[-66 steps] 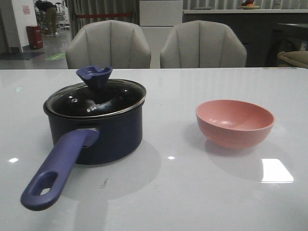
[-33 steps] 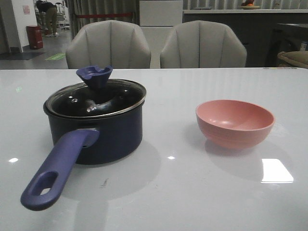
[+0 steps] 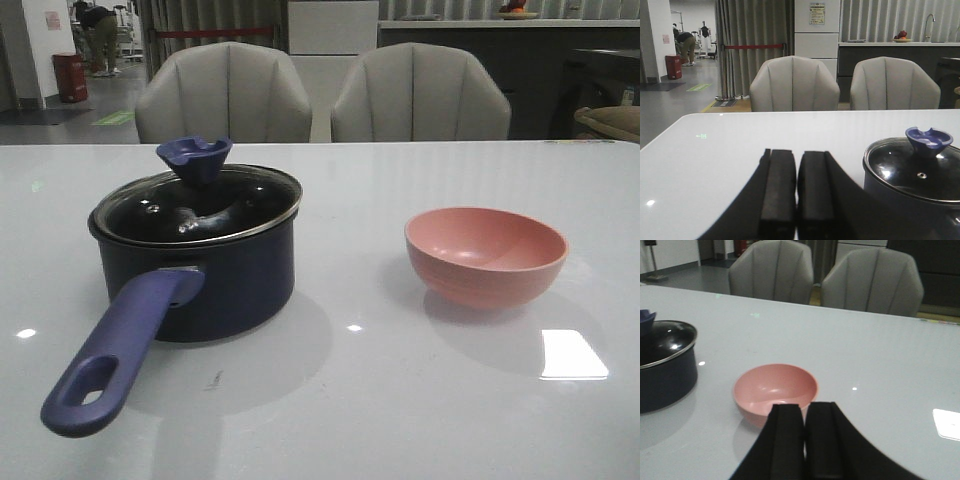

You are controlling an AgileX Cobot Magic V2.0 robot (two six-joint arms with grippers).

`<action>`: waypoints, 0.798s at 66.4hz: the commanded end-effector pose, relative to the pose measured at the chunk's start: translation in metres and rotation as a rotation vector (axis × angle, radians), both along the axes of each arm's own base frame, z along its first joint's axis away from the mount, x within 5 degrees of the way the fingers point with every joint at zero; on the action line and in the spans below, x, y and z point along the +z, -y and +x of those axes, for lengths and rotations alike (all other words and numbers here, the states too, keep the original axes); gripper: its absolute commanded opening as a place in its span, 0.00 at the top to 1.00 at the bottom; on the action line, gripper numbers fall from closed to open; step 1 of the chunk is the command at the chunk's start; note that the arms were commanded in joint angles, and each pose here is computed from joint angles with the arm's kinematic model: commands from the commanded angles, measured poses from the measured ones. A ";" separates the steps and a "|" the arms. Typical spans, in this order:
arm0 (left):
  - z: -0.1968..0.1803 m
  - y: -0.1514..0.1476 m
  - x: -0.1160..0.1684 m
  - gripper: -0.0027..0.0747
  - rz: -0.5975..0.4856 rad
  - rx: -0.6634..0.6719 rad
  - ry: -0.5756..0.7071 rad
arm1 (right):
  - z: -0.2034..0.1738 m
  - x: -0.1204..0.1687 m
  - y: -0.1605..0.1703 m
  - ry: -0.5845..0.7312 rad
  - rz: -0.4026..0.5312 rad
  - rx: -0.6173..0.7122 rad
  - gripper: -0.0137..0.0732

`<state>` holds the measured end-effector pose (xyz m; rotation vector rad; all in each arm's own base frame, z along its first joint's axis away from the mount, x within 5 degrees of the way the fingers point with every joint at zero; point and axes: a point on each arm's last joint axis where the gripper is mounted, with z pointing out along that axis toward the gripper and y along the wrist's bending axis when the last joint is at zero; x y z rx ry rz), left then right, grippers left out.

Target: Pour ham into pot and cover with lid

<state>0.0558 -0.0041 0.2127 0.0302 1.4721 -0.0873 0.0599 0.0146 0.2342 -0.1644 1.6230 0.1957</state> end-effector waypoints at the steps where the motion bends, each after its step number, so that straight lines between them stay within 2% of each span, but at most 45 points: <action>1: -0.001 0.000 0.001 0.81 -0.013 0.001 0.072 | -0.003 0.011 0.007 0.145 0.041 -0.091 0.65; 8: -0.001 0.000 0.001 0.81 -0.013 0.001 0.072 | -0.005 -0.001 0.010 0.174 0.054 -0.140 0.65; 20: -0.001 0.000 0.001 0.81 -0.013 0.001 0.072 | -0.006 -0.023 0.010 0.182 0.055 -0.138 0.65; 35: -0.001 0.000 0.001 0.81 -0.013 0.001 0.072 | -0.006 -0.026 0.008 0.162 0.011 -0.100 0.65; 53: -0.001 0.000 0.001 0.81 -0.013 0.001 0.072 | -0.006 -0.026 0.007 0.159 0.010 -0.094 0.65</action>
